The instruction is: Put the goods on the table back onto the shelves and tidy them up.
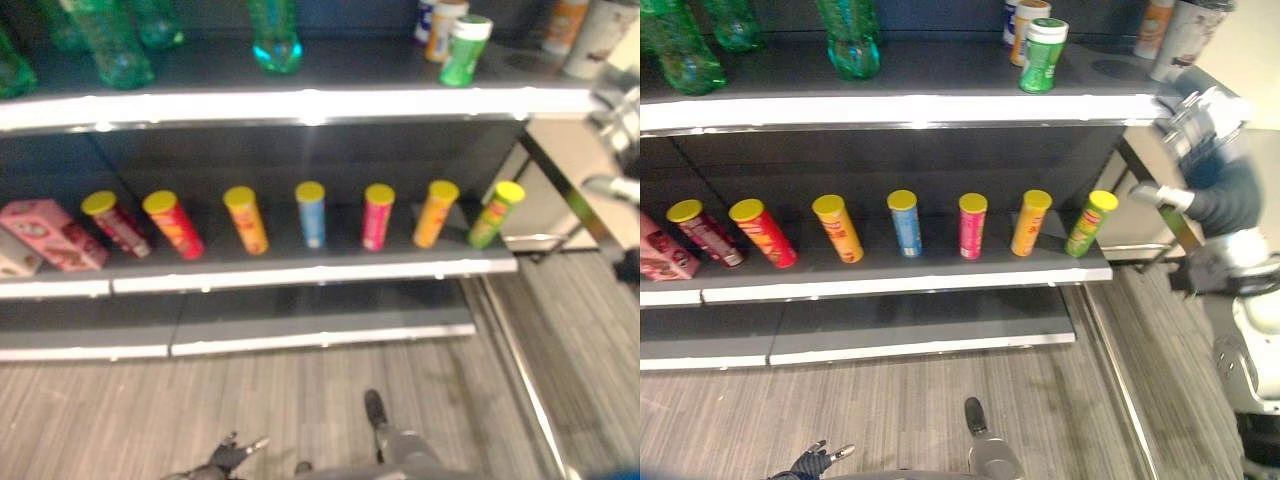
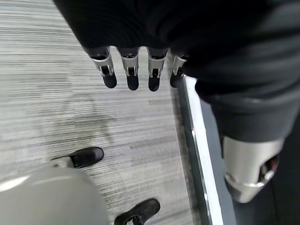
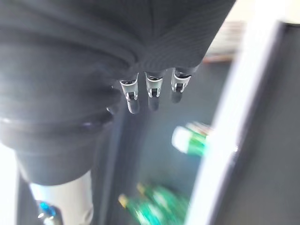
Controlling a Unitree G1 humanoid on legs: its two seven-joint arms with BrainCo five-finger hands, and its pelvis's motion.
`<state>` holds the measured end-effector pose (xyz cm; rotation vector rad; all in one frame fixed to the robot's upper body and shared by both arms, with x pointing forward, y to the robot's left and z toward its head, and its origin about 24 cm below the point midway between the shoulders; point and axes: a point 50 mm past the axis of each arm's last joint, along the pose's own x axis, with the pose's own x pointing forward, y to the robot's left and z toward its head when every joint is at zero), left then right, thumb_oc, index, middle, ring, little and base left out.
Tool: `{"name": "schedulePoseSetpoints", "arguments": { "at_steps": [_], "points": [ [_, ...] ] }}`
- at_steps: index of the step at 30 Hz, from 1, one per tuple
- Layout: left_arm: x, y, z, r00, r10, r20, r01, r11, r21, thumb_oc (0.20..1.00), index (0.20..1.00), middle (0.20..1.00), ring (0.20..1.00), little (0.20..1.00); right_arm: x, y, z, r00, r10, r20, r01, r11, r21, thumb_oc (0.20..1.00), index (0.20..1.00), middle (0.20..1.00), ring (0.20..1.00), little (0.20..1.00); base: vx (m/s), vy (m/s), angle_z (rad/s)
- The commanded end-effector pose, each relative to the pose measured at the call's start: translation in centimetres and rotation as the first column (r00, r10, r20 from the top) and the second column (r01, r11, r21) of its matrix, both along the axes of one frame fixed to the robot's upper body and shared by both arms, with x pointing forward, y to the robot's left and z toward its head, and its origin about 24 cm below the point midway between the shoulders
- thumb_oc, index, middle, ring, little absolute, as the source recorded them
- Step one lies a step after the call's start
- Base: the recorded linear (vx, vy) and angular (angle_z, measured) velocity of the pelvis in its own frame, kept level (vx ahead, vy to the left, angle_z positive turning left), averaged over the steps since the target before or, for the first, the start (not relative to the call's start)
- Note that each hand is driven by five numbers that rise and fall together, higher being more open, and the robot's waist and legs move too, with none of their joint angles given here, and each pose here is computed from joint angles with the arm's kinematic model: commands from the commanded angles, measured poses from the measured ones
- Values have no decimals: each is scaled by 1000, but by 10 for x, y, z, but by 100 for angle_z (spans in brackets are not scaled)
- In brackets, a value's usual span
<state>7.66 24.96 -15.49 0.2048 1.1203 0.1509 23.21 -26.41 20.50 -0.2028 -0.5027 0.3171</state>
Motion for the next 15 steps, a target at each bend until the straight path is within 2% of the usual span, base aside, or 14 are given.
{"name": "schedulePoseSetpoints", "arguments": {
  "at_steps": [1, 4, 5, 6, 7, 8, 9, 10, 11, 12, 15],
  "points": [
    [28, 35, 20, 994, -47, 100, 38, 995, 88, 1000, 1000, 1000, 1000, 1000, -1, 16, -19, 979, 167, -121, -167, 986, 7, 1000, 1000, 1000, 1000, 1000, -97, -6, -43],
    [35, 36, 23, 991, -66, 121, 56, 995, 81, 1000, 1000, 1000, 1000, 1000, -7, 26, -66, 898, 242, -368, -266, 964, -14, 1000, 1000, 1000, 1000, 1000, -156, -34, -48],
    [39, 31, 22, 989, -67, 129, 59, 996, 63, 1000, 1000, 1000, 1000, 1000, -8, 24, -114, 817, 208, -537, -232, 972, 23, 1000, 1000, 1000, 1000, 1000, -193, -64, -55],
    [38, 31, 22, 990, -69, 123, 61, 996, 63, 1000, 1000, 1000, 1000, 1000, -10, 22, -140, 767, 167, -620, -212, 977, 2, 1000, 1000, 1000, 1000, 1000, -156, -58, -47],
    [38, 31, 22, 990, -68, 123, 61, 996, 64, 1000, 1000, 1000, 1000, 1000, -10, 22, -140, 767, 168, -619, -212, 977, 2, 1000, 1000, 1000, 1000, 1000, -88, -125, -55],
    [38, 28, 20, 991, -82, 104, 76, 995, 57, 1000, 1000, 1000, 1000, 1000, -20, 18, -196, 645, 43, -763, -153, 985, -73, 1000, 1000, 1000, 1000, 1000, -49, -95, -58],
    [38, 28, 20, 991, -81, 104, 76, 995, 58, 1000, 1000, 1000, 1000, 1000, -20, 19, -196, 645, 44, -763, -154, 985, -73, 1000, 1000, 1000, 1000, 1000, -59, -145, -52],
    [40, 25, 19, 991, -88, 102, 83, 995, 53, 1000, 1000, 1000, 1000, 1000, -25, 18, -225, 579, -37, -815, -105, 987, -119, 1000, 1000, 1000, 1000, 1000, 6, -109, -29],
    [43, 20, 18, 990, -100, 99, 96, 994, 44, 1000, 1000, 1000, 1000, 1000, -40, 20, -269, 449, -154, -880, -29, 982, -186, 1000, 1000, 1000, 1000, 1000, 28, -161, -12],
    [45, 20, 18, 991, -91, 98, 86, 995, 51, 1000, 1000, 1000, 1000, 1000, -45, 22, -287, 398, -234, -887, 18, 969, -248, 1000, 1000, 1000, 1000, 1000, 51, -176, 1],
    [48, 15, 17, 991, -63, 114, 58, 997, 53, 1000, 1000, 1000, 1000, 1000, -64, 28, -320, 240, -338, -910, 136, 940, -313, 1000, 1000, 1000, 1000, 1000, 48, -163, 9]
  ]
}}
